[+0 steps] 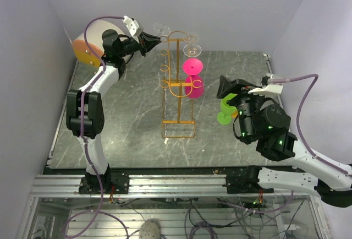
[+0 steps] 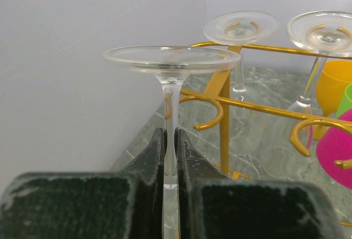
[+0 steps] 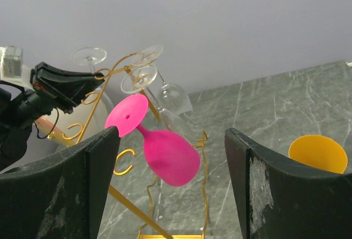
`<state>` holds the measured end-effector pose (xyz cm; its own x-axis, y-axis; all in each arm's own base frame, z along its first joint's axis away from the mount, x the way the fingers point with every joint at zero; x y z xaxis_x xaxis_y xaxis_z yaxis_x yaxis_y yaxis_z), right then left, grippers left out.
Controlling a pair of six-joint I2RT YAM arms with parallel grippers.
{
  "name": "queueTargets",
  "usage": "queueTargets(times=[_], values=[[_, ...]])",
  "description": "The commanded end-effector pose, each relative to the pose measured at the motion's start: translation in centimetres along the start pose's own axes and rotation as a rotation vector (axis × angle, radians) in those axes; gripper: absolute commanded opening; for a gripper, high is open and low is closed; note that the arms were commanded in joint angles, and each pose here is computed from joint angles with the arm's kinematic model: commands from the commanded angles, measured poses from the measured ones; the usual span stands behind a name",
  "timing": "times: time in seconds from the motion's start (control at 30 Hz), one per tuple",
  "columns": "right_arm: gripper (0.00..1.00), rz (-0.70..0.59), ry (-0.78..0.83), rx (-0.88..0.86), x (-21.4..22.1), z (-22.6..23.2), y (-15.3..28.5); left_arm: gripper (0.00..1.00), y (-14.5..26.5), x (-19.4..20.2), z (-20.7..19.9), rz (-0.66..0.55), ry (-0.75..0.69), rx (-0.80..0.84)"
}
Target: Place the wine glass upside down on the wine glass rack
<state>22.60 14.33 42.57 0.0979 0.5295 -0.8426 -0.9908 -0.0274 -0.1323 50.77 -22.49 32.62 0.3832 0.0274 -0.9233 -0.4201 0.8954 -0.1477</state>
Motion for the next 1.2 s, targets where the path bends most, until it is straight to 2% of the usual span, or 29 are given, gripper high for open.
queueTargets(times=[0.0, 0.13, 0.33, 0.43, 0.53, 0.7, 0.8, 1.17], values=[[0.76, -0.008, 0.017, 0.036, 0.2, -0.6, -0.1, 0.07, -0.8, -2.2, -0.7, -0.096, -0.071, 0.038], [0.76, -0.011, 0.017, 0.041, 0.5, -0.9, -0.1, 0.07, -0.7, -2.5, -1.5, -0.119, -0.046, 0.060], [0.76, 0.010, 0.019, 0.100, 0.9, -1.5, -0.4, 0.07, -0.8, -1.7, -2.3, -0.089, -0.058, 0.076], [0.76, 0.103, 0.074, 0.139, 2.8, -2.2, -2.6, 0.07, -0.8, -1.2, -2.4, -0.073, -0.063, 0.075], [0.76, 0.234, 0.039, 0.167, 5.5, -4.1, -6.6, 0.07, -0.8, -1.0, -2.3, -0.065, -0.067, 0.069], [0.76, 0.189, -0.043, 0.222, 4.8, -7.4, -9.1, 0.07, -0.8, -0.9, -2.3, -0.053, -0.079, 0.069], [0.76, 0.217, -0.070, 0.224, 5.5, -8.5, -9.9, 0.07, -0.9, -0.7, -1.9, -0.045, -0.093, 0.058], [0.76, 0.239, -0.078, 0.233, 6.9, -10.4, -9.3, 0.07, -1.3, 0.0, -1.0, -0.023, -0.139, 0.048]])
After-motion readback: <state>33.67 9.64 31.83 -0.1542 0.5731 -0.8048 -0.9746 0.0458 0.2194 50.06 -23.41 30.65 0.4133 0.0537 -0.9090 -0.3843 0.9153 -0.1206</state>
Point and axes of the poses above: each gripper's point midway between its finger pads, its own y axis back along the fingers, its own z axis along the line the jaws close on, x = y × z, the point moved 1 cm from there along y, back along the fingers, and after that the axes turned 11 degrees about -y, right-handed, at the moved point
